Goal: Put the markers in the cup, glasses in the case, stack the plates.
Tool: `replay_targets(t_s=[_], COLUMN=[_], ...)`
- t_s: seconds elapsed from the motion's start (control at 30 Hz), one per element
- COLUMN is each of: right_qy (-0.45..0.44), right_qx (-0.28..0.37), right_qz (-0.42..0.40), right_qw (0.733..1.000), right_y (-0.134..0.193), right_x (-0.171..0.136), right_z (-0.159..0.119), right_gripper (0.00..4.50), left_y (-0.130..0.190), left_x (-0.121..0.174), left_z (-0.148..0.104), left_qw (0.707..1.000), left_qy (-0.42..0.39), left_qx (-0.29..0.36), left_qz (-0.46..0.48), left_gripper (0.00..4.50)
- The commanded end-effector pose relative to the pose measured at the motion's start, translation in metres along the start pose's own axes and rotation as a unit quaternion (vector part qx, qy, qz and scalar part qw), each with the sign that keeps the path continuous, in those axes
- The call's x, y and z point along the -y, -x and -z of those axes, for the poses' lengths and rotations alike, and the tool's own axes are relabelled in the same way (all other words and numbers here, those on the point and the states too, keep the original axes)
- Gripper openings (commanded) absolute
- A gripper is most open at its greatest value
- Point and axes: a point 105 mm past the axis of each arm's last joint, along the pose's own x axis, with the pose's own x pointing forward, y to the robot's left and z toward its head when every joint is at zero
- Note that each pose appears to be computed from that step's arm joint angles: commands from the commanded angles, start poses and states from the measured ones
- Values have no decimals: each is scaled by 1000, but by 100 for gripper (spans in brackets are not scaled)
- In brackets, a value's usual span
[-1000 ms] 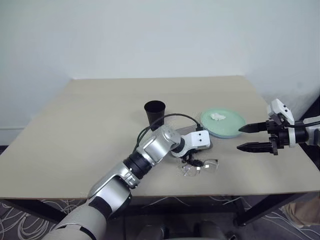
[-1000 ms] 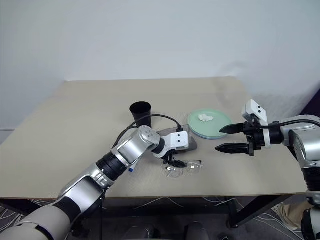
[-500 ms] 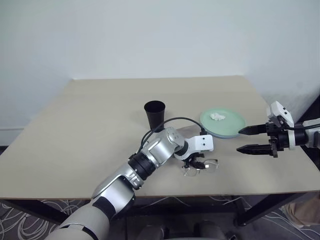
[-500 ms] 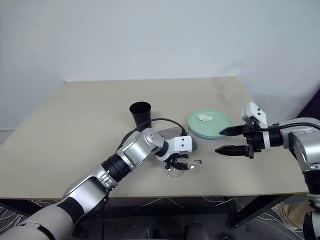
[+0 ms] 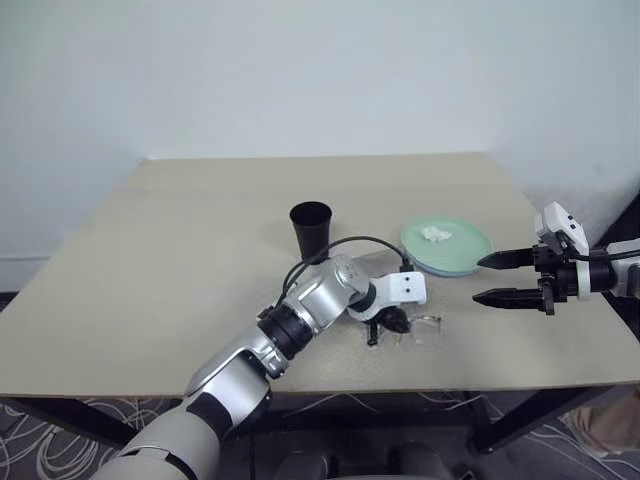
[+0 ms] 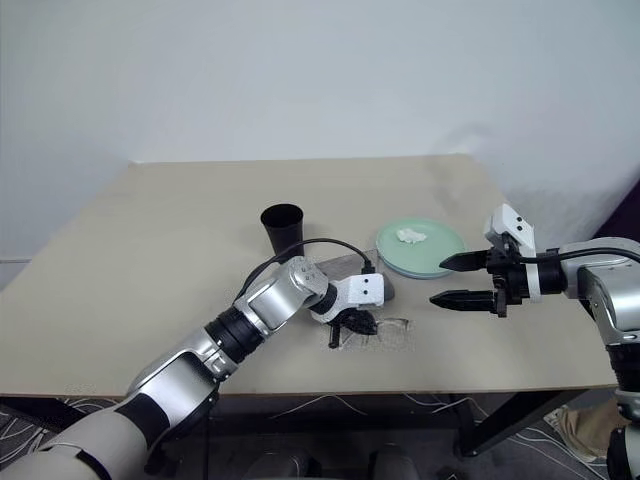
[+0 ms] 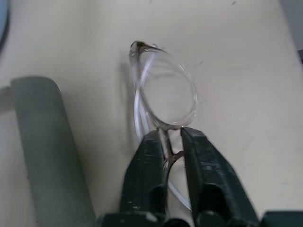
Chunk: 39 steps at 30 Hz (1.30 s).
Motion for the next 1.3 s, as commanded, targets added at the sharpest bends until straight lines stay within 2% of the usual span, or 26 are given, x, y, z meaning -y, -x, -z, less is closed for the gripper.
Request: replay_targets(t_s=[0.03,0.5,0.9,1.3], right_qy=[27,31,30,29], right_qx=[10,10,9,8], right_qz=[7,7,2,1], right_qw=[1000,999,1000,1000], right_y=[7,5,2,1], right_x=[-1,3,2,2], right_z=[-13,-15,-15,-12], right_gripper=[450,450,450,450], left_y=[2,24,35,54], left_x=[-4,-15,-12,-28], left_z=[0,-12,-2,-9], left_qw=[1000,1000,1000,999], left_qy=[-15,-15,-7,30], left_qx=[-14,11,-3,29], left_qz=[-13,-14,19,13], left_gripper=[1,1,1,1])
